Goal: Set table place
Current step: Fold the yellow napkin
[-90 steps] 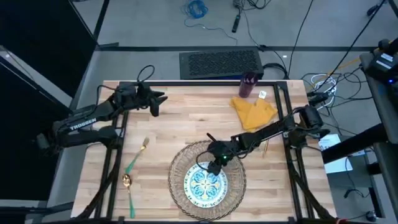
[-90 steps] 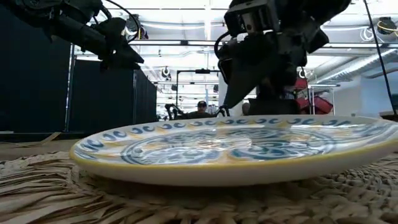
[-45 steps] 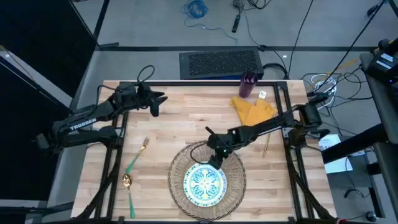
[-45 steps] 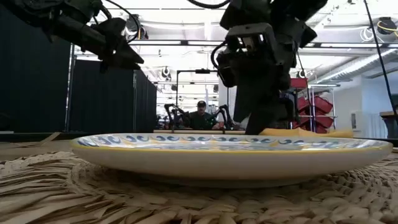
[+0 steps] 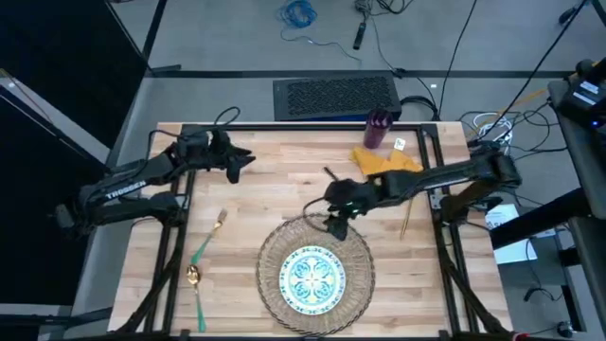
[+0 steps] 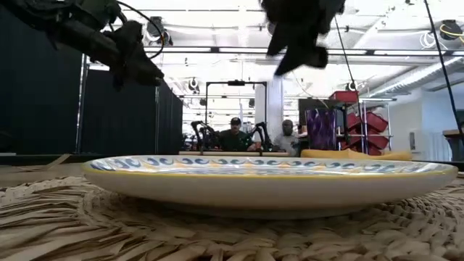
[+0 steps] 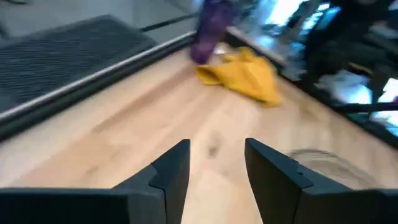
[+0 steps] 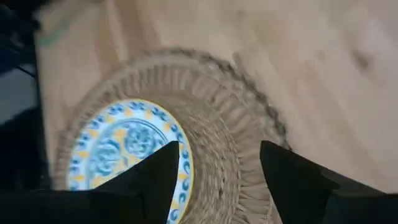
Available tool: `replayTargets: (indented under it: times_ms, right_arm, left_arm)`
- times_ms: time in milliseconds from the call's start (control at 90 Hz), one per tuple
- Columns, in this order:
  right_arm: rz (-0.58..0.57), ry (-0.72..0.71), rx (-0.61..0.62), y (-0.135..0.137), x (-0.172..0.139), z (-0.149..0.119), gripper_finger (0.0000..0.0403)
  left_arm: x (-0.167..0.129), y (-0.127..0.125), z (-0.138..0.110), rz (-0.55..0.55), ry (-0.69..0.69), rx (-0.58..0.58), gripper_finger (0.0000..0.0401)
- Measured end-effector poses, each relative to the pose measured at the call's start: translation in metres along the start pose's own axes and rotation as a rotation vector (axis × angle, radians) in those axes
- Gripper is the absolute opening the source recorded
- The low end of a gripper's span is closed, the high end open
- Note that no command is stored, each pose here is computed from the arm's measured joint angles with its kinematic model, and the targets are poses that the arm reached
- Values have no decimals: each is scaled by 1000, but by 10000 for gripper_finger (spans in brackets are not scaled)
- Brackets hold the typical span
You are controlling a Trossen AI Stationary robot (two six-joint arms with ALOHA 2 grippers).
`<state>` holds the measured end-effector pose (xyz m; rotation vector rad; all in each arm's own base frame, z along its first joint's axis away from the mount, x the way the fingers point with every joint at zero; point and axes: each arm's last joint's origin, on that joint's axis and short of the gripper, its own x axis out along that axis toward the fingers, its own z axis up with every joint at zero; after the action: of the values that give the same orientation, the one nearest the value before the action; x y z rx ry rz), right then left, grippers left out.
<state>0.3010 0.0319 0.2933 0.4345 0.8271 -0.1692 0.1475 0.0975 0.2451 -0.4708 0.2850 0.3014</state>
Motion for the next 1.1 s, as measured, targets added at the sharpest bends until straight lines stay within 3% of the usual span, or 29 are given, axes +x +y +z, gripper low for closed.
replayTargets:
  times_ms: [178,333,467,767,922,1100]
  right_arm:
    - [-140,-123,-53,-7,-56,-22,210]
    - [-223,-193,-46,-23,-75,-56,210]
    - [-193,-247,-12,-42,-64,-86,210]
    - [39,-449,-16,-68,-19,-118,210]
    - [-26,-460,-27,-78,-16,-117,210]
    - [-209,-463,127,-100,-18,-117,210]
  left_arm:
    - [-5,-14,5,-100,-55,-23,137]
    - [-5,-24,10,-156,-115,-26,137]
    - [0,-27,10,-122,-133,-38,137]
    - [32,-40,-11,-120,35,-274,137]
    - [53,-41,-20,-48,35,-293,137]
    - [95,-33,-18,-72,-12,-249,137]
